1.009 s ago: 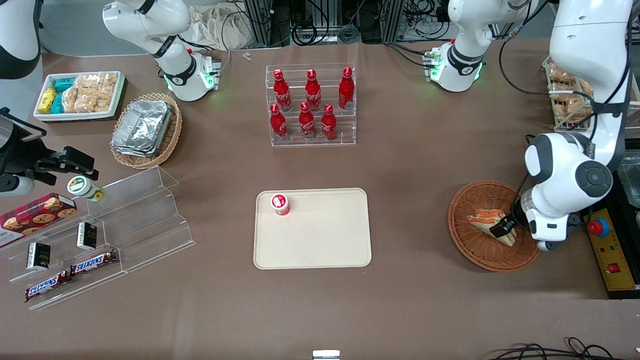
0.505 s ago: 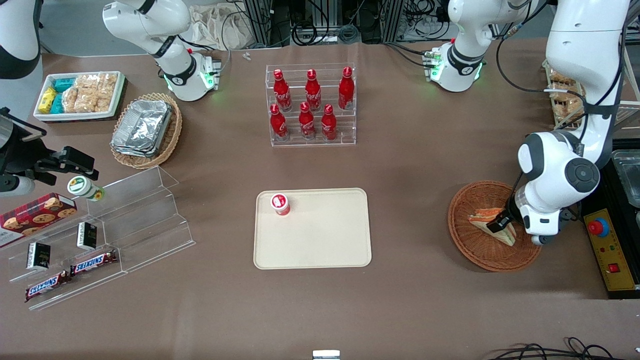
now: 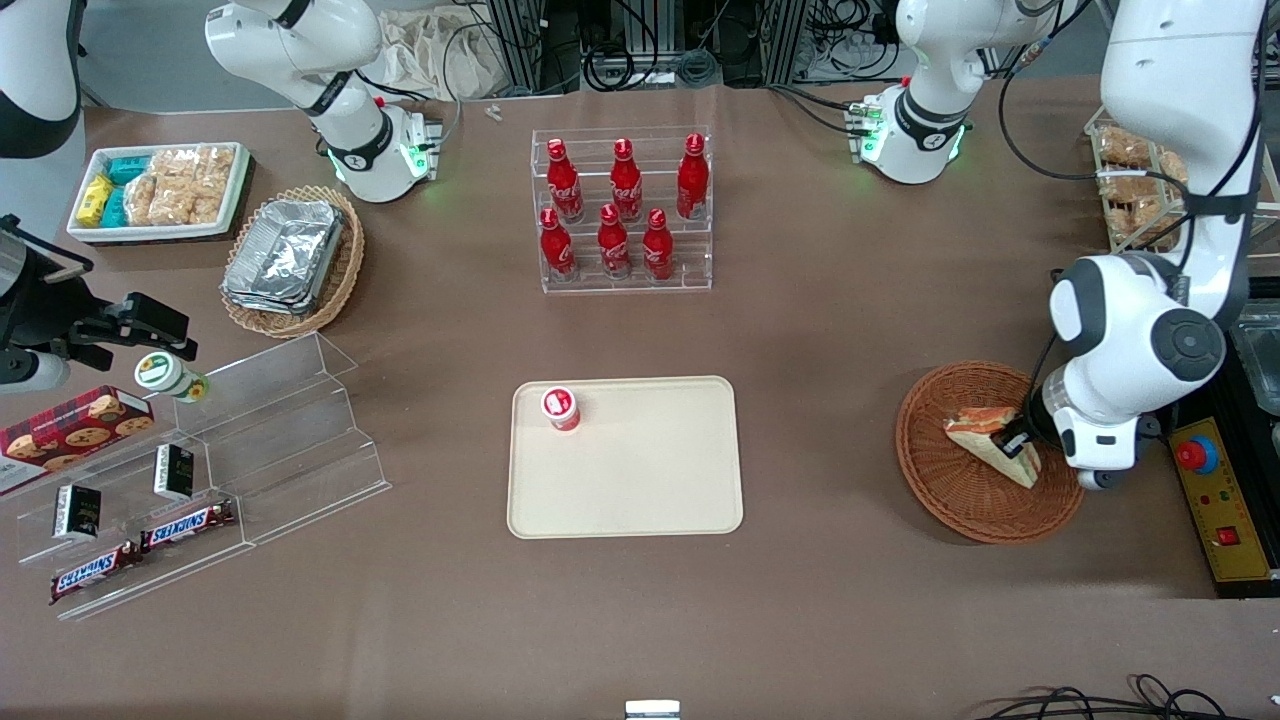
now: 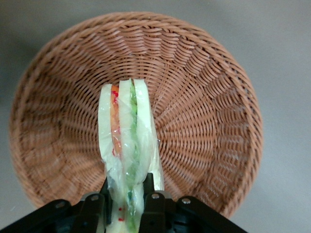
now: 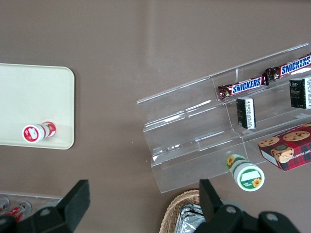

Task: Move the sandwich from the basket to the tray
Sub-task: 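Close the left gripper on the sandwich and lift it from the basket, then carry the sandwich with the left gripper over the cream tray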

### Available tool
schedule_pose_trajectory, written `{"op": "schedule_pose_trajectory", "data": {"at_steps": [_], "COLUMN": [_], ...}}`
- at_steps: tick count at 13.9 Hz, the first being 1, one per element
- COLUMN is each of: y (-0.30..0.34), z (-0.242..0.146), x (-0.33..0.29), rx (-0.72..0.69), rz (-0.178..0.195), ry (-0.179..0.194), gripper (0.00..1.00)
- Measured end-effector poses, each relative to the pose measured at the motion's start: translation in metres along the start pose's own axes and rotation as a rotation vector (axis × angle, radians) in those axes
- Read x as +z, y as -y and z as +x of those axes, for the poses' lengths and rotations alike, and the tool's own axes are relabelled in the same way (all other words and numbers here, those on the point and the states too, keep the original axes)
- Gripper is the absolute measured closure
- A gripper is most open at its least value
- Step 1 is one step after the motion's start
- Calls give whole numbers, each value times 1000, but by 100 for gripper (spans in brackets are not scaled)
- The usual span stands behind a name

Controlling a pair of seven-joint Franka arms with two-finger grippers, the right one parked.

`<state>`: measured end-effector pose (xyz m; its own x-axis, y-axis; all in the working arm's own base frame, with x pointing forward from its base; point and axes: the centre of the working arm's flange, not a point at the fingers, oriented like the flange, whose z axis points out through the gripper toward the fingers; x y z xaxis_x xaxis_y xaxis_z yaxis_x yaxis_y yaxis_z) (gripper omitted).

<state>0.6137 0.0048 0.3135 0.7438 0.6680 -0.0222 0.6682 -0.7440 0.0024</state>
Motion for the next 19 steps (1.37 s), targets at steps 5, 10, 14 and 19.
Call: {"op": "schedule_pose_trajectory", "data": {"at_steps": [5, 10, 14, 19], "y": [-25, -72, -111, -176], "z": [-18, -81, -137, -224], "x": [-158, -241, -240, -217], "rx": [48, 243, 494, 716], "rz": [91, 80, 68, 58], "ry": [107, 131, 159, 140], "gripper": [85, 85, 85, 85]}}
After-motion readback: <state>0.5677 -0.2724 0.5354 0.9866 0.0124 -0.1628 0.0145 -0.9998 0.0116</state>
